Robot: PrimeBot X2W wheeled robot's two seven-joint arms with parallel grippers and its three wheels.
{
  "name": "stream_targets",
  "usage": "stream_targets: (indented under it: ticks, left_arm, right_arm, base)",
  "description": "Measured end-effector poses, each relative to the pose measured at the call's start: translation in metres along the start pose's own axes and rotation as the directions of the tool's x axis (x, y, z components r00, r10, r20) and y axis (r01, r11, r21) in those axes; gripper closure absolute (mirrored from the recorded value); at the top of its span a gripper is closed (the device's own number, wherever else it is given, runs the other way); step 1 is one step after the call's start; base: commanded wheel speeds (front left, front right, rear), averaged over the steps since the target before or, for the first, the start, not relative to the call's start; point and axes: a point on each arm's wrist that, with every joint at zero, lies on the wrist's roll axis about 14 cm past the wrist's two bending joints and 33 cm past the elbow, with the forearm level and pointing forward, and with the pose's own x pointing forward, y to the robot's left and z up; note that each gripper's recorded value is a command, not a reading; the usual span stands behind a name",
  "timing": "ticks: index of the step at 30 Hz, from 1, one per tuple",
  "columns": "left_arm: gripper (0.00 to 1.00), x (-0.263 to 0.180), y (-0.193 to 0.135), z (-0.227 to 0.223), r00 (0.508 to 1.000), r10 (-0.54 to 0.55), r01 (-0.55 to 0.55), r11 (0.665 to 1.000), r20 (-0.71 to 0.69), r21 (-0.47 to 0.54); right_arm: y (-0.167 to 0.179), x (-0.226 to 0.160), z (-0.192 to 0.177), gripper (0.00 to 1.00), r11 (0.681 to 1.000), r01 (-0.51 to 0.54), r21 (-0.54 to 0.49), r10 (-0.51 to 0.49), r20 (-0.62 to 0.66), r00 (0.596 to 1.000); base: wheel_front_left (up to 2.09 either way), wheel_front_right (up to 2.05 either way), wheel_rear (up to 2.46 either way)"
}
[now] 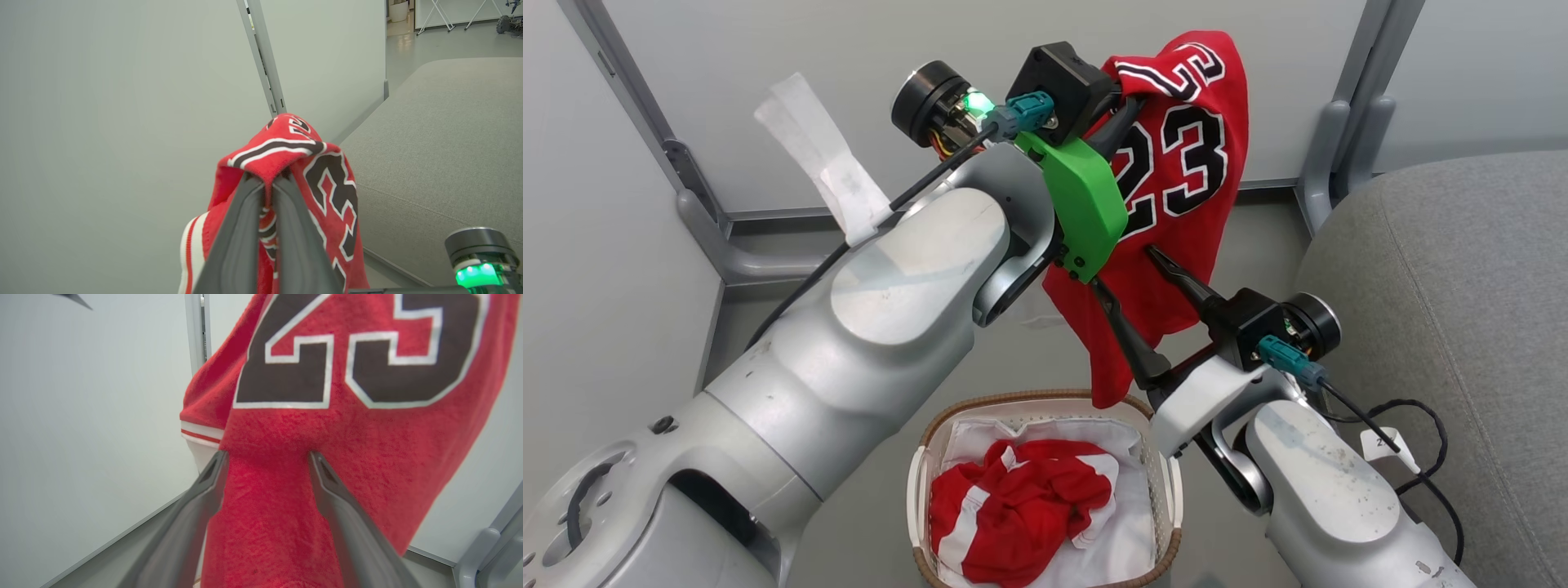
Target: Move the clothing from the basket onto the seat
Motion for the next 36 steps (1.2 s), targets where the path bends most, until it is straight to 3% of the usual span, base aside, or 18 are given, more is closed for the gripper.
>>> stream_targets:
  ticks: [8, 19, 20, 21, 22, 23, 36]
  left_arm:
    - [1.00, 0.000, -0.005, 0.003, 1.000, -0.007, 0.007, 1.000, 0.002, 0.000]
    - [1.00, -0.005, -0.015, 0.013, 0.999, -0.029, 0.029, 1.000, 0.018, -0.013]
    - [1.00, -0.006, -0.014, 0.013, 0.999, -0.027, 0.027, 1.000, 0.017, -0.013]
    - [1.00, -0.007, -0.013, 0.012, 1.000, -0.024, 0.024, 1.000, 0.014, -0.013]
    - [1.00, -0.007, -0.012, 0.011, 1.000, -0.021, 0.021, 1.000, 0.009, -0.015]
    - [1.00, -0.008, -0.011, 0.010, 1.000, -0.016, 0.016, 1.000, 0.008, -0.016]
    - [1.00, -0.014, 0.021, -0.015, 0.997, 0.070, -0.072, 0.996, -0.035, -0.058]
  right_arm:
    - [0.009, 0.003, -0.005, 0.00, 1.000, -0.028, 0.011, 0.028, -0.014, 1.000]
    - [-0.035, 0.020, 0.001, 0.00, 0.996, 0.074, -0.042, -0.075, -0.023, 0.997]
    - [-0.038, 0.021, 0.002, 0.05, 0.996, 0.081, -0.047, -0.082, -0.020, 0.996]
    - [-0.041, 0.022, 0.002, 0.51, 0.995, 0.088, -0.050, -0.089, -0.020, 0.996]
    - [-0.045, 0.022, 0.002, 0.67, 0.994, 0.097, -0.055, -0.098, -0.019, 0.995]
    - [-0.048, 0.021, 0.003, 1.00, 0.993, 0.107, -0.058, -0.108, -0.019, 0.994]
    - [-0.066, 0.012, 0.012, 1.00, 0.985, 0.157, -0.069, -0.156, 0.009, 0.988]
  base:
    - [0.00, 0.00, 0.00]
    - [0.00, 0.00, 0.00]
    - [0.00, 0.00, 0.00]
    - [0.00, 0.00, 0.00]
    - [0.00, 0.00, 0.00]
    - [0.00, 0.00, 0.00]
    - [0.00, 0.00, 0.00]
